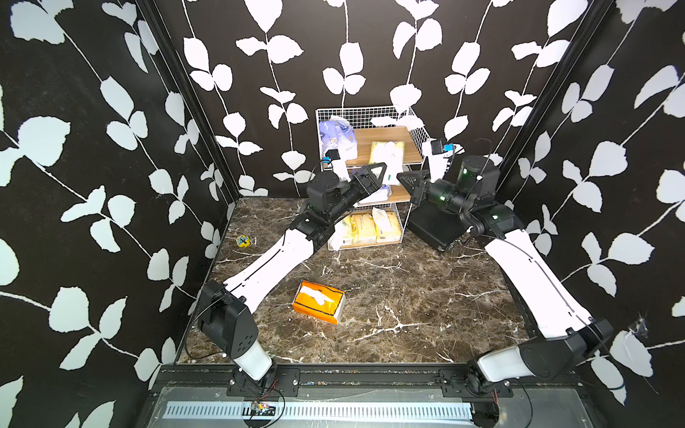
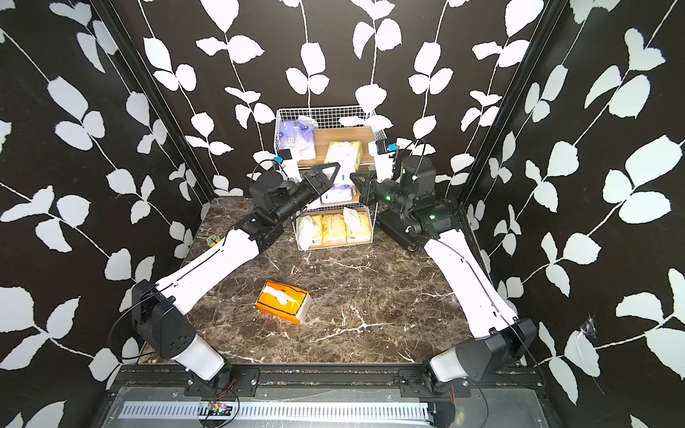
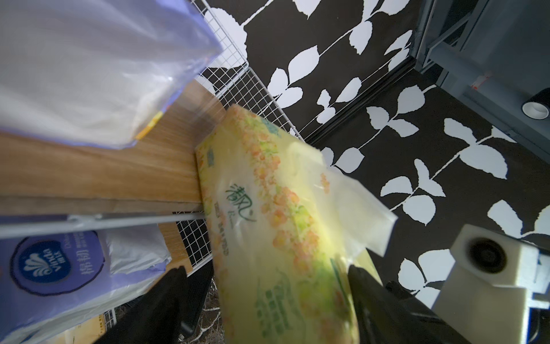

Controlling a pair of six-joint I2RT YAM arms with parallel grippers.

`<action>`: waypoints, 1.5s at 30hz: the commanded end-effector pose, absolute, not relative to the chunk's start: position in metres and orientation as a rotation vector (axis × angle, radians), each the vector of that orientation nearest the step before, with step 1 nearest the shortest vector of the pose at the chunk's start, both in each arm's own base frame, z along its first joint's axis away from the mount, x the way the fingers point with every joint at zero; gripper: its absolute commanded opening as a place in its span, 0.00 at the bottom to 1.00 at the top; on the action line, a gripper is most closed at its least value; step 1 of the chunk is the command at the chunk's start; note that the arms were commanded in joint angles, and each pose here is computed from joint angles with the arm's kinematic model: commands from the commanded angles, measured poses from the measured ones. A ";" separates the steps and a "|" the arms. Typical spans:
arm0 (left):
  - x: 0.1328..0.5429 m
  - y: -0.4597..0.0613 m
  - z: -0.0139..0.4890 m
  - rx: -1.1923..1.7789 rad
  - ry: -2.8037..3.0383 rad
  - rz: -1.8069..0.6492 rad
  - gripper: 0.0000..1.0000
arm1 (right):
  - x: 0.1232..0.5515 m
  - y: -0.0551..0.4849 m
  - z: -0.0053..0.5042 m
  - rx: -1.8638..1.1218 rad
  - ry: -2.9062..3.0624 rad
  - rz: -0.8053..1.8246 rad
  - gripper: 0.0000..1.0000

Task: Remove the tissue boxes from the shelf
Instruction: Pick up a box of tissues from the shelf, then place the box of tissues at the center of the board.

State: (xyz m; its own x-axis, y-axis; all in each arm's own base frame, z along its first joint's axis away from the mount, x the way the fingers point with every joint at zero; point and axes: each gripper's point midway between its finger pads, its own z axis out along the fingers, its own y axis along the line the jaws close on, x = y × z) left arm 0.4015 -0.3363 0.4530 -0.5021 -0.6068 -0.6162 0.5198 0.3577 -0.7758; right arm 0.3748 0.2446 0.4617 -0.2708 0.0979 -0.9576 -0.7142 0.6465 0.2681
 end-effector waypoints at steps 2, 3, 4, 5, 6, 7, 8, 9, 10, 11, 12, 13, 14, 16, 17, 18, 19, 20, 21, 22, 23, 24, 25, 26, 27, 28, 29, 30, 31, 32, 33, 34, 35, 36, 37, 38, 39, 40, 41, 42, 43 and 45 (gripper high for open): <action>0.393 -0.340 0.489 -0.050 1.484 -1.421 0.67 | 0.361 0.244 0.479 -0.518 1.599 0.905 0.00; 0.391 -0.343 0.489 -0.040 1.484 -1.426 0.64 | 0.359 0.244 0.480 -0.518 1.596 0.914 0.00; 0.389 -0.345 0.491 -0.033 1.481 -1.430 0.59 | 0.357 0.245 0.480 -0.522 1.594 0.924 0.00; 0.388 -0.346 0.492 -0.030 1.480 -1.433 0.56 | 0.356 0.245 0.480 -0.526 1.592 0.931 0.00; 0.385 -0.346 0.494 -0.025 1.476 -1.435 0.50 | 0.353 0.246 0.481 -0.533 1.586 0.940 0.00; 0.382 -0.346 0.496 -0.020 1.471 -1.436 0.45 | 0.351 0.246 0.482 -0.540 1.582 0.950 0.00; 0.380 -0.345 0.496 -0.017 1.468 -1.433 0.40 | 0.348 0.246 0.483 -0.544 1.578 0.955 0.00; 0.377 -0.344 0.497 -0.016 1.467 -1.430 0.36 | 0.346 0.246 0.484 -0.544 1.575 0.959 0.00; 0.375 -0.342 0.497 -0.019 1.466 -1.428 0.35 | 0.344 0.245 0.485 -0.543 1.571 0.957 0.00; 0.373 -0.340 0.498 -0.023 1.464 -1.425 0.33 | 0.342 0.244 0.485 -0.542 1.569 0.957 0.00; 0.371 -0.338 0.498 -0.027 1.462 -1.422 0.30 | 0.340 0.243 0.486 -0.543 1.565 0.957 0.00; 0.369 -0.336 0.497 -0.031 1.461 -1.419 0.27 | 0.337 0.242 0.488 -0.545 1.559 0.957 0.00; 0.367 -0.333 0.498 -0.033 1.458 -1.417 0.26 | 0.335 0.241 0.489 -0.546 1.554 0.957 0.00; 0.363 -0.330 0.496 -0.033 1.466 -1.412 0.26 | 0.330 0.240 0.491 -0.550 1.547 0.960 0.00; 0.361 -0.328 0.495 -0.030 1.468 -1.410 0.26 | 0.327 0.239 0.492 -0.554 1.541 0.957 0.05; 0.358 -0.327 0.493 -0.026 1.478 -1.405 0.26 | 0.324 0.237 0.493 -0.556 1.539 0.954 0.22; 0.356 -0.325 0.491 -0.021 1.491 -1.398 0.26 | 0.322 0.236 0.492 -0.555 1.538 0.947 0.41; 0.353 -0.323 0.488 -0.017 1.501 -1.388 0.26 | 0.320 0.233 0.492 -0.551 1.541 0.936 0.53; 0.351 -0.321 0.484 -0.015 1.516 -1.375 0.26 | 0.319 0.231 0.490 -0.546 1.548 0.922 0.60; 0.348 -0.318 0.480 -0.009 1.527 -1.361 0.26 | 0.316 0.228 0.489 -0.544 1.549 0.904 0.65; 0.345 -0.315 0.477 -0.006 1.538 -1.347 0.26 | 0.314 0.225 0.488 -0.541 1.553 0.889 0.68; 0.342 -0.312 0.472 0.000 1.556 -1.328 0.26 | 0.313 0.222 0.485 -0.534 1.560 0.871 0.72; 0.340 -0.309 0.467 0.003 1.575 -1.307 0.26 | 0.311 0.217 0.483 -0.522 1.564 0.846 0.74; 0.336 -0.305 0.463 0.009 1.590 -1.293 0.26 | 0.310 0.213 0.481 -0.510 1.568 0.824 0.76; 0.333 -0.303 0.454 0.016 1.615 -1.274 0.26 | 0.309 0.208 0.479 -0.491 1.575 0.794 0.77; 0.330 -0.300 0.444 0.017 1.644 -1.256 0.26 | 0.308 0.201 0.475 -0.470 1.583 0.762 0.78; 0.327 -0.296 0.437 0.018 1.664 -1.243 0.26 | 0.307 0.196 0.474 -0.449 1.588 0.738 0.79; 0.323 -0.294 0.424 0.020 1.693 -1.230 0.26 | 0.307 0.190 0.470 -0.425 1.600 0.710 0.79; 0.321 -0.291 0.411 0.013 1.723 -1.214 0.26 | 0.305 0.185 0.467 -0.411 1.605 0.690 0.79; 0.318 -0.288 0.399 0.010 1.749 -1.200 0.26 | 0.303 0.183 0.464 -0.406 1.610 0.678 0.80; 0.315 -0.285 0.386 0.008 1.777 -1.188 0.24 | 0.300 0.181 0.461 -0.403 1.612 0.675 0.80; 0.313 -0.283 0.371 0.005 1.807 -1.176 0.24 | 0.298 0.179 0.457 -0.397 1.617 0.672 0.80; 0.311 -0.282 0.359 0.001 1.832 -1.169 0.24 | 0.297 0.177 0.453 -0.392 1.625 0.671 0.80; 0.301 -0.289 0.345 0.023 1.863 -1.179 0.24 | 0.296 0.177 0.443 -0.388 1.641 0.674 0.80; 0.297 -0.290 0.332 0.029 1.888 -1.170 0.24 | 0.295 0.176 0.436 -0.386 1.653 0.673 0.81; 0.294 -0.291 0.320 0.031 1.913 -1.159 0.24 | 0.293 0.175 0.431 -0.383 1.660 0.675 0.81; 0.291 -0.291 0.308 0.035 1.935 -1.142 0.24 | 0.292 0.175 0.425 -0.381 1.666 0.674 0.81; 0.287 -0.293 0.298 0.041 1.957 -1.128 0.24 | 0.291 0.174 0.419 -0.376 1.675 0.672 0.81; 0.284 -0.294 0.290 0.051 1.973 -1.115 0.24 | 0.290 0.173 0.414 -0.374 1.681 0.673 0.81; 0.281 -0.297 0.281 0.064 1.991 -1.099 0.24 | 0.289 0.173 0.409 -0.373 1.689 0.672 0.81; 0.277 -0.299 0.272 0.079 2.008 -1.081 0.24 | 0.289 0.173 0.404 -0.375 1.696 0.674 0.81; 0.272 -0.303 0.255 0.106 2.047 -1.045 0.25 | 0.288 0.173 0.393 -0.376 1.718 0.676 0.81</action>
